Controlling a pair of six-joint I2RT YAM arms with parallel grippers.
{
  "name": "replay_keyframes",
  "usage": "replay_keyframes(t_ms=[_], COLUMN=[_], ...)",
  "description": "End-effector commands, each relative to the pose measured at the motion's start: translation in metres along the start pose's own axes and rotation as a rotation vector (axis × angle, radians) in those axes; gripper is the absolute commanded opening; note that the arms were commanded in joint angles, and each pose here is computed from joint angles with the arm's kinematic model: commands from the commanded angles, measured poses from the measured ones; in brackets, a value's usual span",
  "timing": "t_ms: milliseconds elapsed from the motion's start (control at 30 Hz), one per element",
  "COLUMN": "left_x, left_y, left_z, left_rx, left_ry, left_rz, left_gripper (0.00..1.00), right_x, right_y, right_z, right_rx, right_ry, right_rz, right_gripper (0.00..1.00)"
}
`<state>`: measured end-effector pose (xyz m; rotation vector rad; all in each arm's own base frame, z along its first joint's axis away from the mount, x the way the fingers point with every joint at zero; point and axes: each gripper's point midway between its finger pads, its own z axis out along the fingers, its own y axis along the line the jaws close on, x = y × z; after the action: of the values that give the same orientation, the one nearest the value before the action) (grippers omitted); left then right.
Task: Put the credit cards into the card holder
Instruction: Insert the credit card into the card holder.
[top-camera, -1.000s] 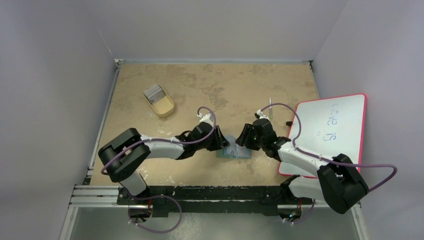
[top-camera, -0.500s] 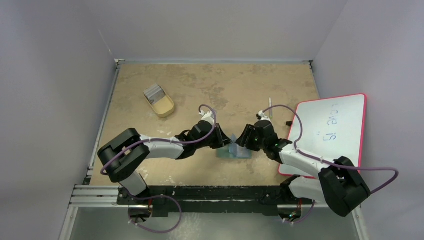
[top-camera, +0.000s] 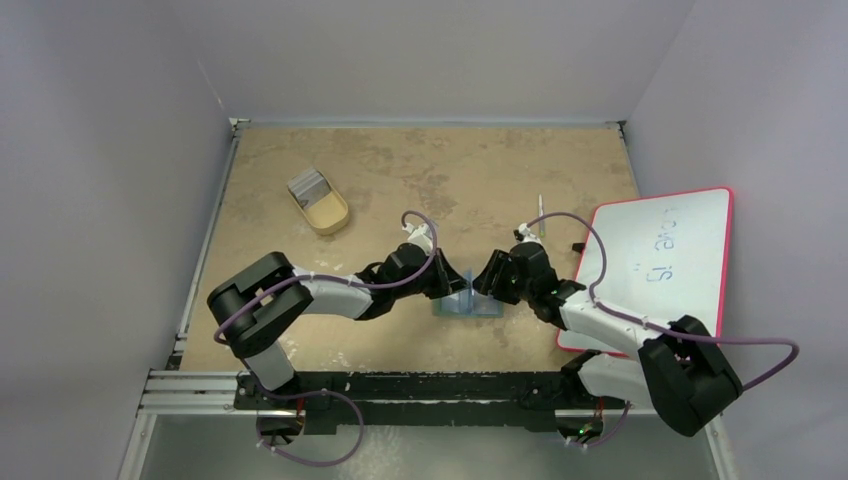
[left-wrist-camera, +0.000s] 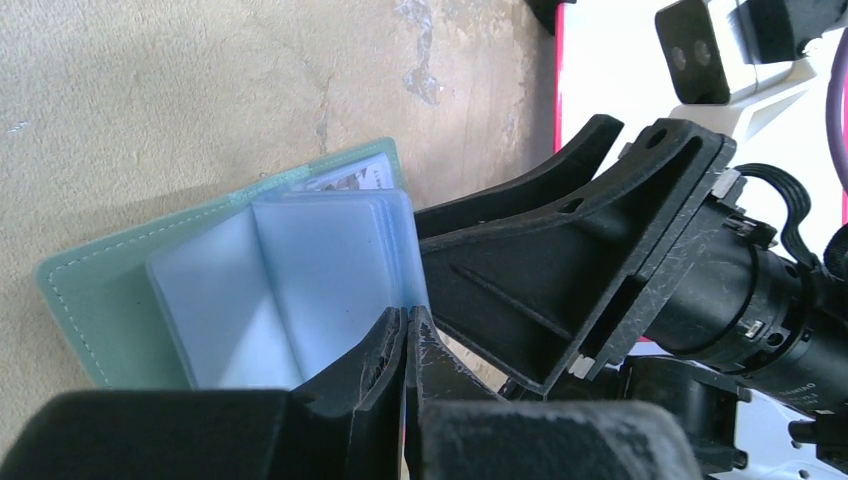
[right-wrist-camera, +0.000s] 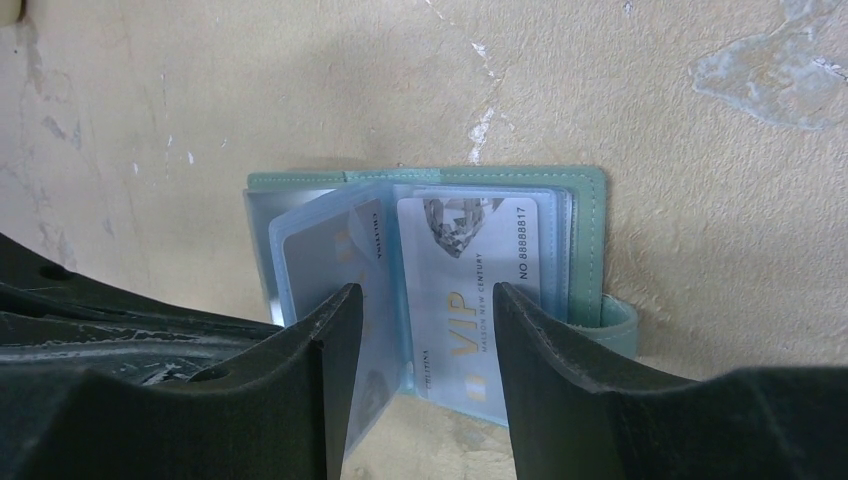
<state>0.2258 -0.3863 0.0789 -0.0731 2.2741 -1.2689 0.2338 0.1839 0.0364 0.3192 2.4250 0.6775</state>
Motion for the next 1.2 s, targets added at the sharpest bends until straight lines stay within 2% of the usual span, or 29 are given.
replay_keyframes(t_ms=[0, 267, 767, 933, 1033, 1167], left_x=[0.000, 0.003, 0.007, 0.007, 0.004, -0.008], left_y=[-0.012, 0.003, 0.010, 0.011, 0.012, 0.016], left_z=[0.003, 0.007, 0.009, 0.008, 0.004, -0.008], left_rx=[0.054, -0.041, -0.092, -0.100, -0.115, -0.183], left_ry=[-0.001, 0.024, 0.038, 0.039, 0.028, -0.012], left_rz=[-0.004, 0.046, 0.076, 0.081, 0.087, 0.120], left_gripper=[0.00, 0.09, 0.09, 0.09, 0.09, 0.10], right_x=[0.014, -0.007, -0.038, -0.046, -0.043, -0.029], right_y=[-0.015, 0.001, 0.031, 0.053, 0.065, 0.050], right_z=[-0.003, -0.019, -0.045, -0.056, -0.055, -0.042], right_rx=[0.052, 0.048, -0.024, -0.120, -0.190, -0.139], right_ry=[0.047, 0.007, -0.077, -0.097, -0.083, -0.031], right_rz=[0.008, -0.005, -0.034, -0.042, -0.036, -0.021], right_gripper=[0.54, 0.54, 0.55, 0.52, 0.49, 0.46])
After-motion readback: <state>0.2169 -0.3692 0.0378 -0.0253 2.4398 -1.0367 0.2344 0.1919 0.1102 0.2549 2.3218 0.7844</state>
